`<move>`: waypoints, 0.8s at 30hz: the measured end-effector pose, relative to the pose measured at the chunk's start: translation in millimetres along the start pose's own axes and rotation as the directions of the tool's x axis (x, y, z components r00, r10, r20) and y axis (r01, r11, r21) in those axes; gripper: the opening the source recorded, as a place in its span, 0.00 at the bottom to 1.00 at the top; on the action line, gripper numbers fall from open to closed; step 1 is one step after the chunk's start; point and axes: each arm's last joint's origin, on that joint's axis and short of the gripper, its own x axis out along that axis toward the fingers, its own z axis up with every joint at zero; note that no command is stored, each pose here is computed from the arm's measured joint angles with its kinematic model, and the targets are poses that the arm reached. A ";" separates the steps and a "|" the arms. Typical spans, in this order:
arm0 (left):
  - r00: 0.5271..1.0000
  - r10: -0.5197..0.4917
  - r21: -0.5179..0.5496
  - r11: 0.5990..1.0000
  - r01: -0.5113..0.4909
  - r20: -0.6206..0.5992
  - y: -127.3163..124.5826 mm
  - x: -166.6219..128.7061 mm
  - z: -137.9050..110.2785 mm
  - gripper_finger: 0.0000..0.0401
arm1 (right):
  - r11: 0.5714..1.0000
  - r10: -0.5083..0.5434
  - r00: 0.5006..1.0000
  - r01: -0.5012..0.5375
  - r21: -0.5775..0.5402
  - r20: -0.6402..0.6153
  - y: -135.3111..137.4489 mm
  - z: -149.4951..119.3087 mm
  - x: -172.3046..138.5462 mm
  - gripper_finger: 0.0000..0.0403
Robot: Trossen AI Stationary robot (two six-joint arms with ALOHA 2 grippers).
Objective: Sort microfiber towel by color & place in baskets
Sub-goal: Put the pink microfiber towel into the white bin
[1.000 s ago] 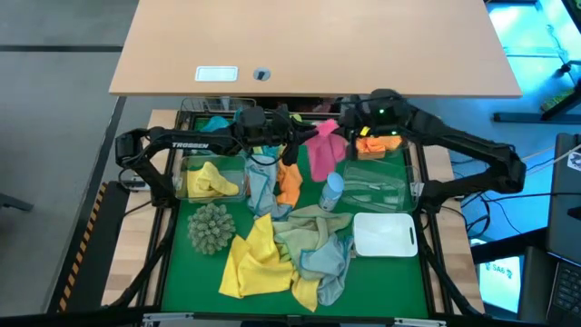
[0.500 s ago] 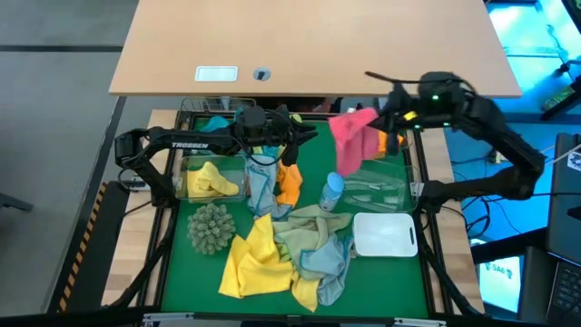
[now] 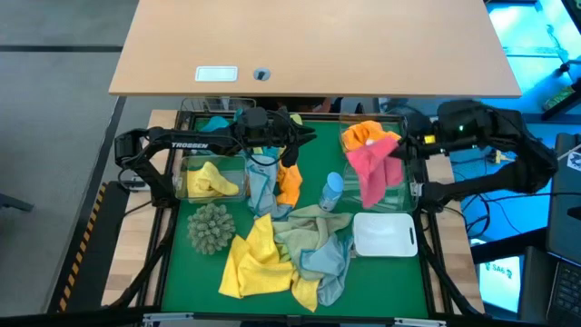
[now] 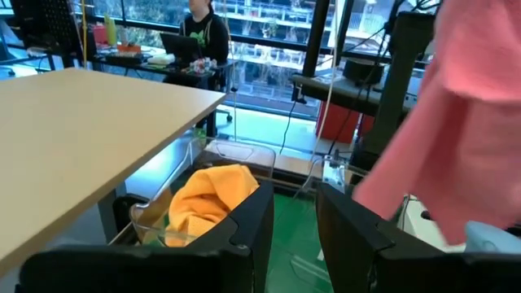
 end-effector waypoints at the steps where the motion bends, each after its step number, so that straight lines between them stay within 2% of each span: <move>1: 1.000 0.000 0.000 1.000 0.000 0.000 0.0 0.0 0.0 0.23 | 1.000 -0.001 1.000 0.001 0.006 -0.014 3.8 -1.8 0.9 0.00; 13: 1.000 0.000 -0.001 1.000 0.000 -0.007 -0.1 0.0 -0.7 0.23 | 0.999 0.027 0.978 -0.030 -0.012 -0.205 45.5 -37.7 29.6 0.00; 21: 1.000 0.003 -0.003 1.000 -0.003 -0.028 0.2 0.0 -2.7 0.22 | 0.997 -0.079 0.953 0.076 -0.021 -0.293 58.4 -71.5 44.4 0.00; 24: 1.000 0.003 -0.003 1.000 -0.003 -0.029 0.2 0.0 -2.8 0.22 | 0.996 -0.089 0.937 0.092 -0.007 -0.338 61.8 -84.4 50.7 0.00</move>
